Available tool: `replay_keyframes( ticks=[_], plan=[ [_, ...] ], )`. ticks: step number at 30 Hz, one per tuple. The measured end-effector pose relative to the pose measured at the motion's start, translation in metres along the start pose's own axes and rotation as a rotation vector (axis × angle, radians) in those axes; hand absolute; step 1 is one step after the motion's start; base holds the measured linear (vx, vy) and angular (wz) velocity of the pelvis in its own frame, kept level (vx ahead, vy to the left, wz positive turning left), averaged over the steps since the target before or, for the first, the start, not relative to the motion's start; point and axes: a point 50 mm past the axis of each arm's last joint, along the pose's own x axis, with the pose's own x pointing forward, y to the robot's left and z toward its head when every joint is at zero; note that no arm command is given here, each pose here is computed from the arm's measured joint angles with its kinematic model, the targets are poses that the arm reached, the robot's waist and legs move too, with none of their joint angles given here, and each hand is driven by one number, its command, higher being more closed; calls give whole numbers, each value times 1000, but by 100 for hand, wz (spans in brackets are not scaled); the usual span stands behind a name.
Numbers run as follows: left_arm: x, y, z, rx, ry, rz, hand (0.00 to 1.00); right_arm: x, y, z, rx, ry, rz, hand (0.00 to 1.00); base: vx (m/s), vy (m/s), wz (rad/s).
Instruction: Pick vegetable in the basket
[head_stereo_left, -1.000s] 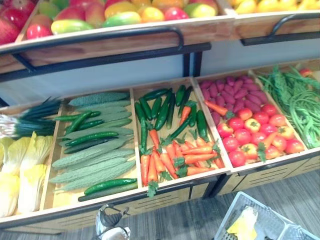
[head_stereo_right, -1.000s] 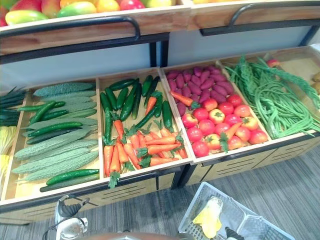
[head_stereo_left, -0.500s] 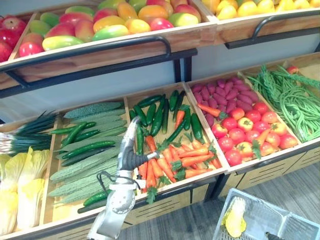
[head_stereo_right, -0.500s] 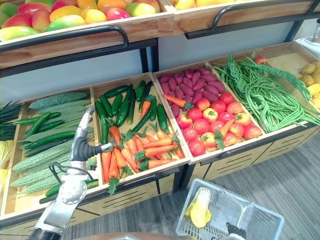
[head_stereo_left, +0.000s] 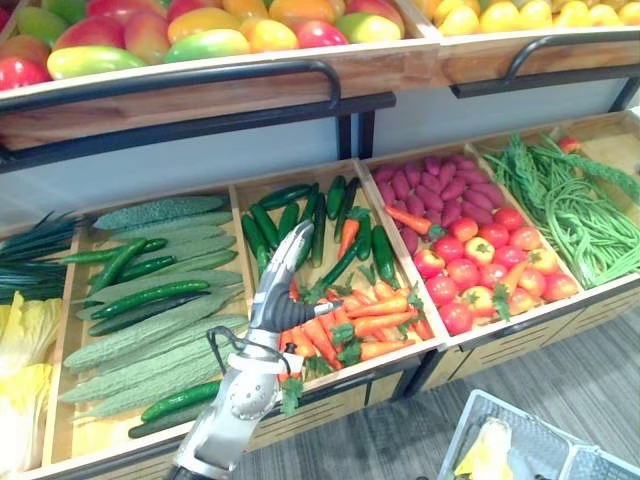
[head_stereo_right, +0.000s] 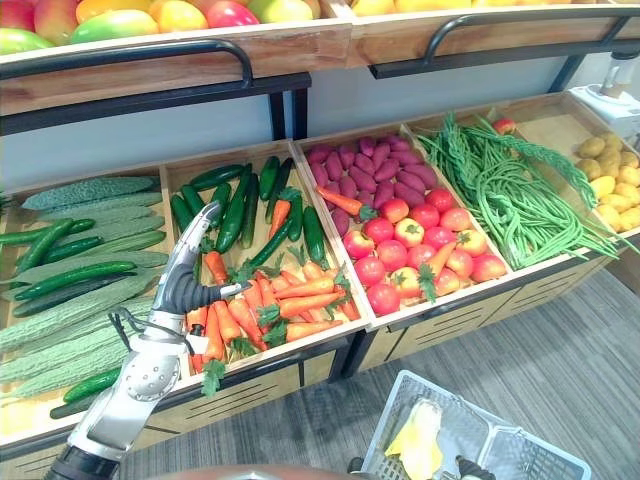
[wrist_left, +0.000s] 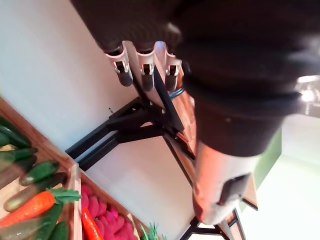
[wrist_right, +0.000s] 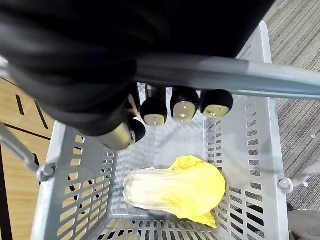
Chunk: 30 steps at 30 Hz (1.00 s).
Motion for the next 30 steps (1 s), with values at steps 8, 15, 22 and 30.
replay_keyframes(
  ticks=[8, 15, 22, 30],
  plan=[
    [8, -18, -5, 65, -7, -157, 0, 1, -2, 1, -6, -6, -3, 100, -62, 3, -12],
    [1, -26, -26, 117, 73, -261, 0, 1, -3, 5, -32, -22, 0, 100, -6, -6, -3],
    [1, -27, -26, 117, 72, -268, 0, 1, -2, 8, -42, -36, 4, 100, 4, -2, -1],
    [-9, -37, -32, 108, 105, -342, 0, 0, 5, 13, -86, -73, 50, 100, 0, 0, 0]
  ],
)
